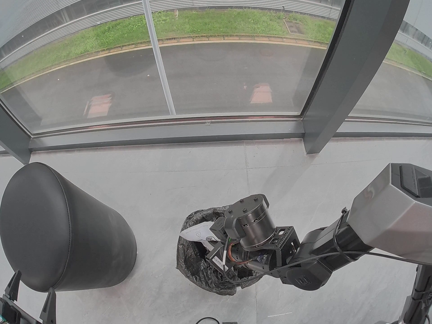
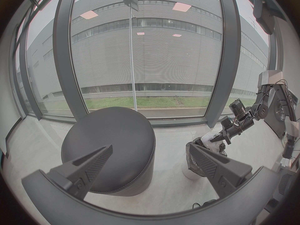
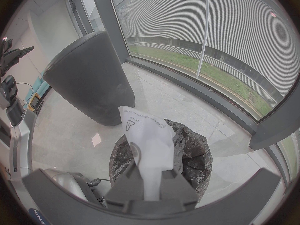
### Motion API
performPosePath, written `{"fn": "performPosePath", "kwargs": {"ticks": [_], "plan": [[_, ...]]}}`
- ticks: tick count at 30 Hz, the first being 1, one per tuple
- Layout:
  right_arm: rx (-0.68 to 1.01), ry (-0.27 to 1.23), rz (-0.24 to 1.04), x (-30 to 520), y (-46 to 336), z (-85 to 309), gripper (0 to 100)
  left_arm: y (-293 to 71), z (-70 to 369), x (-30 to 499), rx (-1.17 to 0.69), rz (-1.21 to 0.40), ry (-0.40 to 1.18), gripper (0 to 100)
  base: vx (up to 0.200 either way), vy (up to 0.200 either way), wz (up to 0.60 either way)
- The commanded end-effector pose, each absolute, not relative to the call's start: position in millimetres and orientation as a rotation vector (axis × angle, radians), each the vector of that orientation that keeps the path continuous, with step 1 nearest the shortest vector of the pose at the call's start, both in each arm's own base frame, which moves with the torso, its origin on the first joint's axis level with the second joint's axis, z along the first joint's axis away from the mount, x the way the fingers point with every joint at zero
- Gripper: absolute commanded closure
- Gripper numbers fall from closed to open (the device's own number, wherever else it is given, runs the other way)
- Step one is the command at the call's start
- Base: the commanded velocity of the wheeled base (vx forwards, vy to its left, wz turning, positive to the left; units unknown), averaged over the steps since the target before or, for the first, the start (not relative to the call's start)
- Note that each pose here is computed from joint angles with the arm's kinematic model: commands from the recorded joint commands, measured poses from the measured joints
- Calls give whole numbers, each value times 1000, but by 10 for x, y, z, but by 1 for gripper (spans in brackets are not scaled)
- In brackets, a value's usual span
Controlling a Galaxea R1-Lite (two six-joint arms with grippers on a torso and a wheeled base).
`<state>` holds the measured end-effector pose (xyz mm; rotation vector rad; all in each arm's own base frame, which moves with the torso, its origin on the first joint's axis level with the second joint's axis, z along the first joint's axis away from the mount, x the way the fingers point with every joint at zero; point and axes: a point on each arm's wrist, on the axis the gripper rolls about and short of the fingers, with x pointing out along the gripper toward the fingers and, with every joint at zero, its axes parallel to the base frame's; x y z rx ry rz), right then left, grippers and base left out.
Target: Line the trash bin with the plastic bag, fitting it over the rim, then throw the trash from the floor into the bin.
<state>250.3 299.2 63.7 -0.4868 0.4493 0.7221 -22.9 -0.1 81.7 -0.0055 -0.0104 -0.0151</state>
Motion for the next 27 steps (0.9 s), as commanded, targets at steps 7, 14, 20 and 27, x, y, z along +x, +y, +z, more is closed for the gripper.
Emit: {"fn": "performPosePath", "kwargs": {"ticks": [7, 14, 20, 27], "plan": [[-483, 452, 721, 2501, 2989, 625, 0, -1, 765, -227, -6, -15, -8, 0, 0, 0, 0], [-475, 431, 721, 2541, 3038, 528, 0, -1, 765, -227, -6, -15, -8, 0, 0, 0, 0], [-485, 443, 727, 2545, 3072, 437, 0, -1, 765, -227, -6, -15, -8, 0, 0, 0, 0], [-493, 459, 721, 2623, 3118, 305, 0, -1, 765, -227, -6, -15, -8, 0, 0, 0, 0]]}}
